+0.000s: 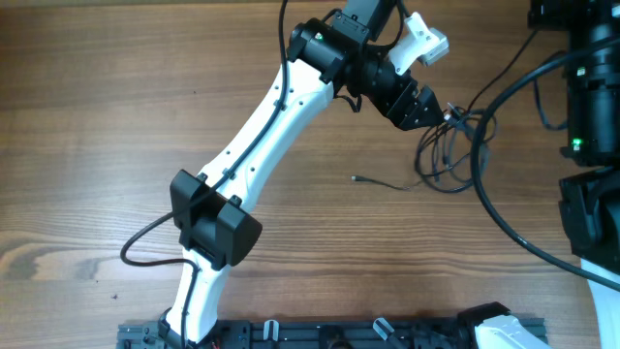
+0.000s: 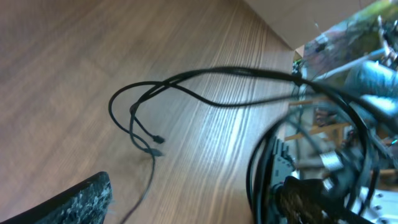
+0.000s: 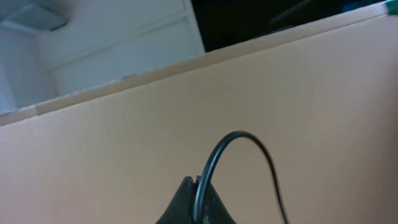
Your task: Untangle cables
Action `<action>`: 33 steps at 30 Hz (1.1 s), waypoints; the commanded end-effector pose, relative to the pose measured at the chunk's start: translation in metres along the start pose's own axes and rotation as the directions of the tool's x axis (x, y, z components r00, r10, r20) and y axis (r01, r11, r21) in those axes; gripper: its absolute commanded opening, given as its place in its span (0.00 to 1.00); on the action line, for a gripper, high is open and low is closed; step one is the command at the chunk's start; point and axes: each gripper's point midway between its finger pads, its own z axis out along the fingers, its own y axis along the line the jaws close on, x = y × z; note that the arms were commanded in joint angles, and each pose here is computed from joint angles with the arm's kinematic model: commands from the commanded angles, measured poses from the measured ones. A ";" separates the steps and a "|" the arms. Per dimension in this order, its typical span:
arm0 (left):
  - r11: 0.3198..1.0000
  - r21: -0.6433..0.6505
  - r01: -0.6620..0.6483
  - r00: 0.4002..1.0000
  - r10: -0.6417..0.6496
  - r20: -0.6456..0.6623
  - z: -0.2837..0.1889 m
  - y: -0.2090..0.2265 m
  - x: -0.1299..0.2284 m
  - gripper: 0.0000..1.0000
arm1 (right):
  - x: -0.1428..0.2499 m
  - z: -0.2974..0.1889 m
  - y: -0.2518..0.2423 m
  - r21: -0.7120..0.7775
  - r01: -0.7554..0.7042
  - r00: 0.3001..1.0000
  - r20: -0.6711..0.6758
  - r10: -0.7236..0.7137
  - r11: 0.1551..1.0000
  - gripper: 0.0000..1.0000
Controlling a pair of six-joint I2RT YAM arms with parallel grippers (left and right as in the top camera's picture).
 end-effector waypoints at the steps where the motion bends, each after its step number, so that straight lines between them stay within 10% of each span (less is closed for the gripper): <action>1: 0.987 0.004 0.162 0.987 -0.162 -0.012 -0.004 0.004 0.005 0.87 | -0.025 -0.005 -0.008 0.061 0.022 0.996 0.085 -0.027 0.998 0.04; 33: 0.890 -0.237 0.390 0.909 -0.413 -0.052 -0.003 0.031 0.035 0.90 | 0.000 0.033 -0.057 0.307 0.258 0.958 0.043 -0.284 0.916 0.04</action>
